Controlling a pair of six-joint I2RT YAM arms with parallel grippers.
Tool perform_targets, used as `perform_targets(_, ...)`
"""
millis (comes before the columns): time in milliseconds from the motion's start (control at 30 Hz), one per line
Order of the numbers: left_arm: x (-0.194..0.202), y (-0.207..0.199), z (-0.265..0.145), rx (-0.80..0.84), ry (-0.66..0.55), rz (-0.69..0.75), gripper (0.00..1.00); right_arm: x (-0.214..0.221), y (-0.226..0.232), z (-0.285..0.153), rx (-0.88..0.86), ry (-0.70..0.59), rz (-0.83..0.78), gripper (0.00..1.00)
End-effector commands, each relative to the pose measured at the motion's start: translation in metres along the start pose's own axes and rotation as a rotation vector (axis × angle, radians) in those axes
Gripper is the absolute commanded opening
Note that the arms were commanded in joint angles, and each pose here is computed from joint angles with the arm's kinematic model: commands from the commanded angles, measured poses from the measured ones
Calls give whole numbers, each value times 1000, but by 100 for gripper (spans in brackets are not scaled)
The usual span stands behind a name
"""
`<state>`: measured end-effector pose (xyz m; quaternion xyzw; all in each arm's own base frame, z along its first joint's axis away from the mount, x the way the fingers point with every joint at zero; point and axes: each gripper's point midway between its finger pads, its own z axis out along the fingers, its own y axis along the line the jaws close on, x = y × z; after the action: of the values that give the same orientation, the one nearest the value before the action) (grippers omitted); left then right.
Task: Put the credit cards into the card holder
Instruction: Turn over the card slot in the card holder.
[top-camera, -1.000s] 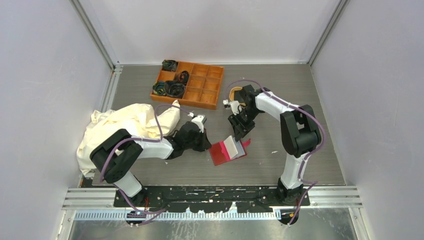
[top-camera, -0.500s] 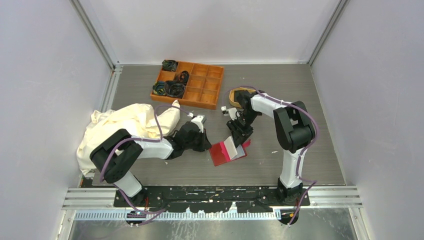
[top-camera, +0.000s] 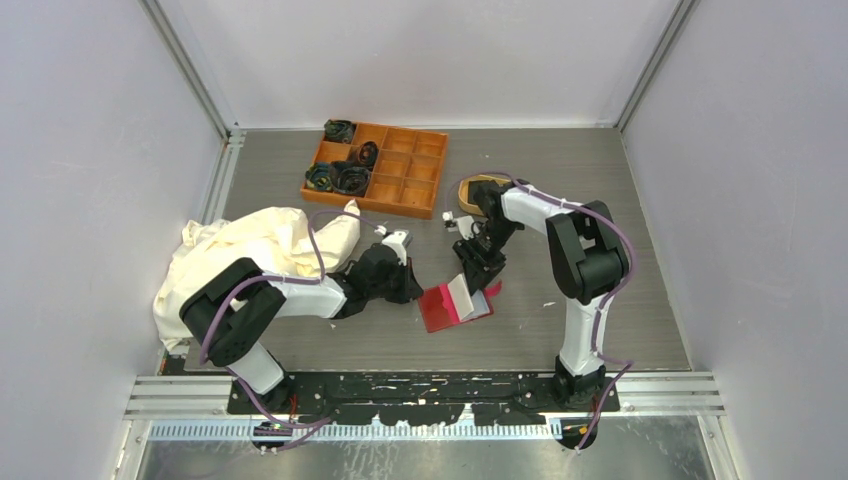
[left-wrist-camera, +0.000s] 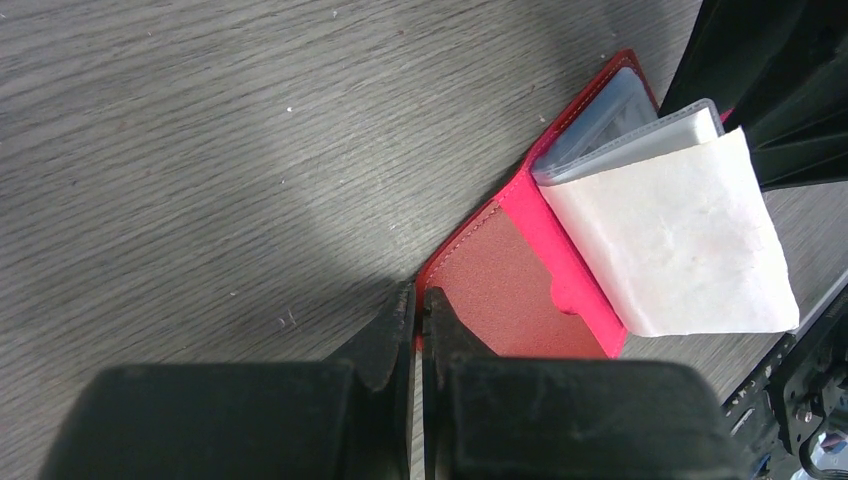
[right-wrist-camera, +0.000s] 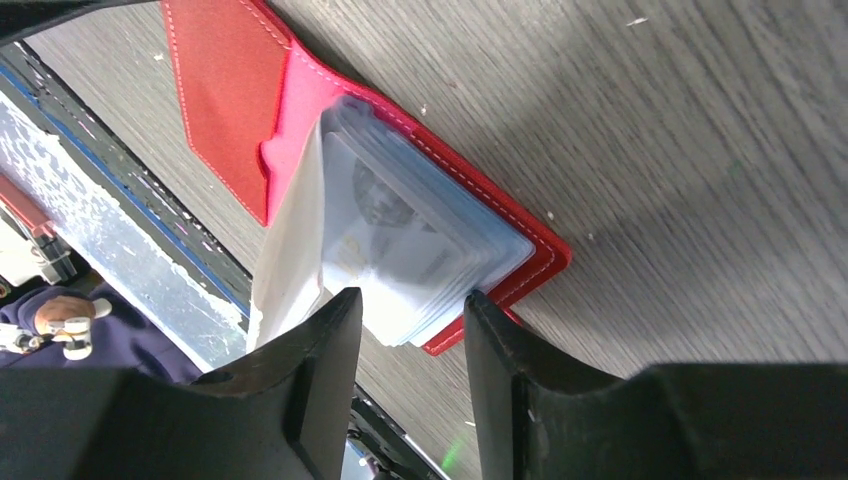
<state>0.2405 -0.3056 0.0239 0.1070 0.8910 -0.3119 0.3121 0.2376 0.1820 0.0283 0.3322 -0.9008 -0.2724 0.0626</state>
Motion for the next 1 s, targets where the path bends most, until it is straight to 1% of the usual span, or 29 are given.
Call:
perform_targets(0, 4, -5, -4, 28, 14, -10, 0, -17, 14, -30, 0, -127, -43, 49)
perform_targets(100, 3, -5, -3, 24, 14, -11, 0, -13, 17, -30, -13, -128, -39, 49)
perform_targets(333, 4, -7, -2, 30, 21, -19, 0, -4, 14, -13, -55, -42, -2, 47)
perform_targets(600, 4, -8, -1, 37, 26, -24, 0, 5, -3, 3, -11, 21, 49, 47)
perform_targets(767, 5, -9, -2, 42, 26, -28, 0, 9, -10, 9, 27, 50, 53, 48)
perform_targets(967, 4, -11, -1, 52, 25, -37, 0, 9, 12, 15, -85, 70, 50, 48)
